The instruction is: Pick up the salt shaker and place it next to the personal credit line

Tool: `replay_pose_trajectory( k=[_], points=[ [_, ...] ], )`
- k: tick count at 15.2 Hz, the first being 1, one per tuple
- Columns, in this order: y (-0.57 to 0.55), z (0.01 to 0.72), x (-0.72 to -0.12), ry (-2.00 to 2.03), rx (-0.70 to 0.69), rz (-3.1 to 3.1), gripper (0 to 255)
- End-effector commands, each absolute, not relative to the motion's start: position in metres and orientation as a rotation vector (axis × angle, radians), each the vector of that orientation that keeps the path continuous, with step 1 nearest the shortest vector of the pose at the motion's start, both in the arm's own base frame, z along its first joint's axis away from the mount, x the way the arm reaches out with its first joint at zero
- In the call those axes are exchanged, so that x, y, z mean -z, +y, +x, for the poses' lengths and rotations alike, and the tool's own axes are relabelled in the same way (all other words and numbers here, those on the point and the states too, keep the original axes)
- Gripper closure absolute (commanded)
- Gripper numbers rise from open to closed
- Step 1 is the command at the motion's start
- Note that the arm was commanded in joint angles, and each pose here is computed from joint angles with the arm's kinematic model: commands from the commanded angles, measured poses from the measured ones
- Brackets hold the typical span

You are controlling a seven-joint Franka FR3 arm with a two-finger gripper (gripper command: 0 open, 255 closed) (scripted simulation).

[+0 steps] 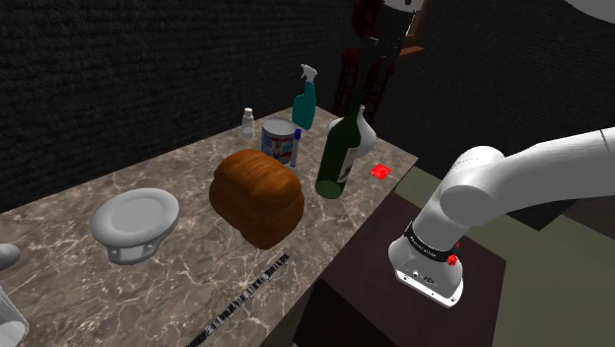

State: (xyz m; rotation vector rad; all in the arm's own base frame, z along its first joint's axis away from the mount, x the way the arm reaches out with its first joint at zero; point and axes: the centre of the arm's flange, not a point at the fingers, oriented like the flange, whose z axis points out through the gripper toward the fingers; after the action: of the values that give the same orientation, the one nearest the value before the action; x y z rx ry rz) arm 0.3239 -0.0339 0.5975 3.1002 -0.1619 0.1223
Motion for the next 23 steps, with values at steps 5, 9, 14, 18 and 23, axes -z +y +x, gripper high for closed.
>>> replay_pose_trajectory(
  k=[5, 9, 14, 18, 23],
  points=[
    [-0.029, 0.362, -0.566, -0.129, -0.155, 3.121, 0],
    [-0.023, 0.401, -0.535, -0.095, -0.188, 3.142, 0],
    [-0.013, 0.45, -0.497, -0.053, -0.231, 3.166, 0],
    [-0.003, 0.489, -0.468, -0.018, -0.265, 3.185, 0],
    [0.011, 0.539, -0.434, 0.026, -0.308, 3.207, 0]
  ],
)
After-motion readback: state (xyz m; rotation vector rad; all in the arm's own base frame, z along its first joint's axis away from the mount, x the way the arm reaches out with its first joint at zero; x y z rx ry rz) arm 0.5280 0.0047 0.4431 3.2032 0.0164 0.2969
